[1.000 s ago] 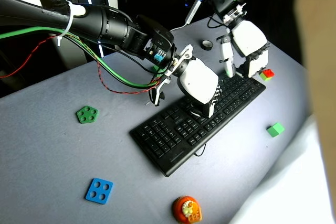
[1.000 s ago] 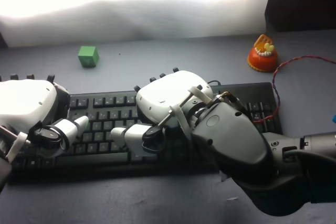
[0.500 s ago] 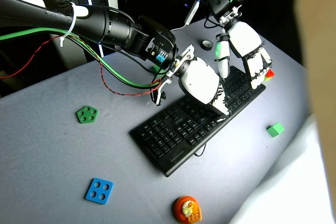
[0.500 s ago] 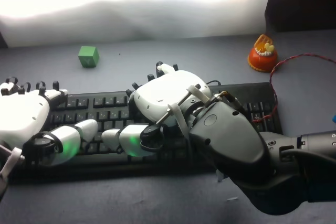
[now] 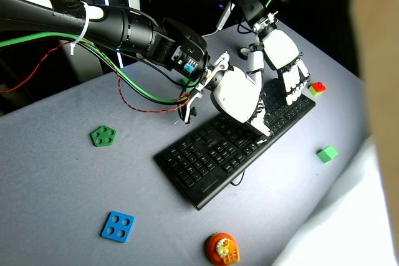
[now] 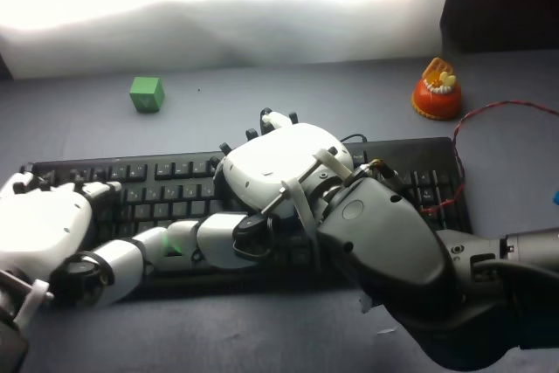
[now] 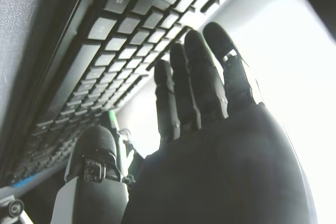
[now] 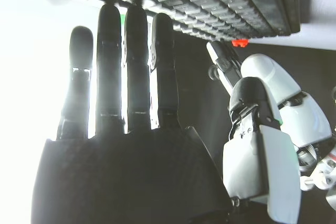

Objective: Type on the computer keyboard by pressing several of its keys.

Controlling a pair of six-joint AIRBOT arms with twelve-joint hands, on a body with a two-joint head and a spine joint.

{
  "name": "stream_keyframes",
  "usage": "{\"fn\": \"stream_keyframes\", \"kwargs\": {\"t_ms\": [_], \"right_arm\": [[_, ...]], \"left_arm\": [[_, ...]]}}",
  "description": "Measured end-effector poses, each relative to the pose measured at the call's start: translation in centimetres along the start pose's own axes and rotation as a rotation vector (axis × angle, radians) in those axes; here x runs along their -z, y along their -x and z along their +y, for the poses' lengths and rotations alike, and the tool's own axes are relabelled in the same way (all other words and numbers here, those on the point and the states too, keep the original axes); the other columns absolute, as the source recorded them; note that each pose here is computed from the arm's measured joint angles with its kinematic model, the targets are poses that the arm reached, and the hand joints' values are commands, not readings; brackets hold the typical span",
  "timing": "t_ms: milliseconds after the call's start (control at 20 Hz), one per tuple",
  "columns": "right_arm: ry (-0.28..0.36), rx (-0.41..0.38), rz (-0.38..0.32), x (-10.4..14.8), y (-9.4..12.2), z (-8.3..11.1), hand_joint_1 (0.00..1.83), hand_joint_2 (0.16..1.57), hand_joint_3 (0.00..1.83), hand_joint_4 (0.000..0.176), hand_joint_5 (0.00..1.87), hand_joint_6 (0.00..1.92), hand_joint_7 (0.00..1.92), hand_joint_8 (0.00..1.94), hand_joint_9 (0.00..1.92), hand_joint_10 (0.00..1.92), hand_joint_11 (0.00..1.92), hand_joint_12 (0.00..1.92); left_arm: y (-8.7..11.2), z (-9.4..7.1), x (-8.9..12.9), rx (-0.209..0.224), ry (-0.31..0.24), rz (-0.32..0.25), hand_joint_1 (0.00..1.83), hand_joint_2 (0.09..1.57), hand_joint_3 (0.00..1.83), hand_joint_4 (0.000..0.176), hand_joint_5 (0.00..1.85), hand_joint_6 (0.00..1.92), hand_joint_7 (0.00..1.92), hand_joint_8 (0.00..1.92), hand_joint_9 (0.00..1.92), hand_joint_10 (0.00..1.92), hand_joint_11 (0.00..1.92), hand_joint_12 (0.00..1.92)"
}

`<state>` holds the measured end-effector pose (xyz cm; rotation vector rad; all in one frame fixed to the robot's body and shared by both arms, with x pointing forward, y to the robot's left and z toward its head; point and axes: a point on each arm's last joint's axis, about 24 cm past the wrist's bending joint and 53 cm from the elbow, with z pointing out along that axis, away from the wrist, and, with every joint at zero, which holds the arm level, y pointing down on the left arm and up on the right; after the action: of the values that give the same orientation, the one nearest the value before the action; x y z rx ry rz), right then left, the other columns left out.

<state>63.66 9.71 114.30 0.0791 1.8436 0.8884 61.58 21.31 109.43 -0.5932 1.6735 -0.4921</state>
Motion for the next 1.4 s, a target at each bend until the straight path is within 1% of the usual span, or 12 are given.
{"fn": "stream_keyframes", "kwargs": {"t_ms": [100,250,500,600,800,850,950,1050,1150,1200,1250,1400], "right_arm": [[-0.002,0.001,-0.001,0.13,0.0,0.02,0.0,1.15,0.01,0.0,0.74,0.11,0.74,0.01,0.54,0.18,0.0,1.47],[-0.005,-0.005,-0.005,0.14,0.09,-0.06,0.0,1.15,0.0,0.0,0.87,0.09,0.75,0.0,0.53,0.15,0.0,1.49],[-0.005,-0.026,-0.004,0.2,0.09,-0.08,0.0,1.15,0.0,0.0,0.79,0.04,0.72,0.0,0.55,0.16,0.0,1.52],[-0.009,-0.028,0.002,0.27,-0.19,-0.27,0.0,1.15,0.0,0.0,0.77,0.03,0.71,0.0,0.56,0.16,0.0,1.53],[-0.015,-0.035,0.005,0.28,-0.26,-0.47,0.0,1.15,0.0,0.0,0.98,0.11,0.77,0.02,0.57,0.17,0.0,1.55],[-0.015,-0.035,0.004,0.28,-0.22,-0.49,0.0,1.14,0.0,0.0,1.04,0.1,0.89,0.03,0.59,0.18,0.0,1.52],[-0.012,-0.032,-0.005,0.28,0.04,-0.46,0.0,1.15,0.0,0.0,1.07,0.05,1.17,0.05,0.82,0.32,0.0,1.45],[-0.012,-0.028,-0.011,0.29,0.18,-0.46,0.03,1.16,0.0,0.0,0.92,0.0,1.29,0.05,1.12,0.5,0.0,1.48],[-0.013,-0.03,-0.012,0.27,0.29,-0.41,0.02,1.17,0.0,0.0,0.8,0.0,1.17,0.01,1.0,0.74,0.3,1.66],[-0.015,-0.035,-0.008,0.33,0.17,-0.48,0.01,1.16,0.0,0.0,0.85,0.02,1.07,0.0,0.87,0.8,0.42,1.65],[-0.015,-0.036,-0.007,0.38,0.14,-0.45,0.0,1.16,0.0,0.0,0.99,0.08,1.01,0.0,0.75,0.79,0.34,1.67],[-0.014,-0.036,-0.005,0.4,0.07,-0.39,0.02,1.16,0.0,0.0,1.19,0.16,0.89,0.0,0.55,0.71,0.15,1.65]], "left_arm": [[-0.27,0.05,-0.01,0.007,0.005,0.001,0.0,1.27,0.0,0.033,0.41,0.01,0.43,0.01,0.4,0.01,0.0,0.92],[-0.15,0.07,-0.11,0.011,0.005,-0.007,0.0,1.28,0.01,0.02,0.49,0.03,0.42,0.0,0.39,0.0,0.0,0.9],[-0.17,0.02,-0.1,0.013,0.004,-0.01,0.0,1.29,0.0,0.005,0.52,0.02,0.41,0.0,0.38,0.0,0.0,0.93],[-0.16,0.01,-0.09,0.015,0.003,-0.01,0.0,1.28,0.0,0.013,0.51,0.01,0.42,0.01,0.4,0.01,0.0,0.94],[-0.06,-0.01,-0.1,0.017,0.003,-0.014,0.04,1.28,0.0,0.0,0.68,0.03,0.46,0.0,0.4,0.0,0.0,0.94],[0.12,-0.03,-0.16,0.016,0.001,-0.021,0.06,1.27,0.0,0.0,0.74,0.03,0.5,0.01,0.43,0.01,0.0,0.96],[0.51,-0.08,-0.26,0.013,-0.004,-0.035,0.06,1.27,0.0,0.0,0.76,0.01,0.6,0.02,0.49,0.01,0.0,0.95],[0.6,-0.09,-0.25,0.012,-0.005,-0.039,0.06,1.27,0.0,0.0,0.64,0.0,0.81,0.02,0.63,0.03,0.02,1.01],[0.7,-0.27,-0.27,0.011,-0.011,-0.043,0.06,1.27,0.0,0.012,0.54,0.0,0.78,0.0,0.67,0.03,0.07,1.04],[0.7,-0.25,-0.27,0.011,-0.01,-0.043,0.05,1.28,0.0,0.005,0.6,0.01,0.67,0.0,0.64,0.01,0.07,1.09],[0.7,-0.25,-0.27,0.011,-0.01,-0.043,0.05,1.28,0.0,0.0,0.74,0.03,0.63,0.0,0.62,0.0,0.07,1.11],[0.64,-0.25,-0.27,0.012,-0.01,-0.04,0.01,1.29,0.0,0.0,0.86,0.02,0.6,0.0,0.54,0.0,0.02,1.15]]}}
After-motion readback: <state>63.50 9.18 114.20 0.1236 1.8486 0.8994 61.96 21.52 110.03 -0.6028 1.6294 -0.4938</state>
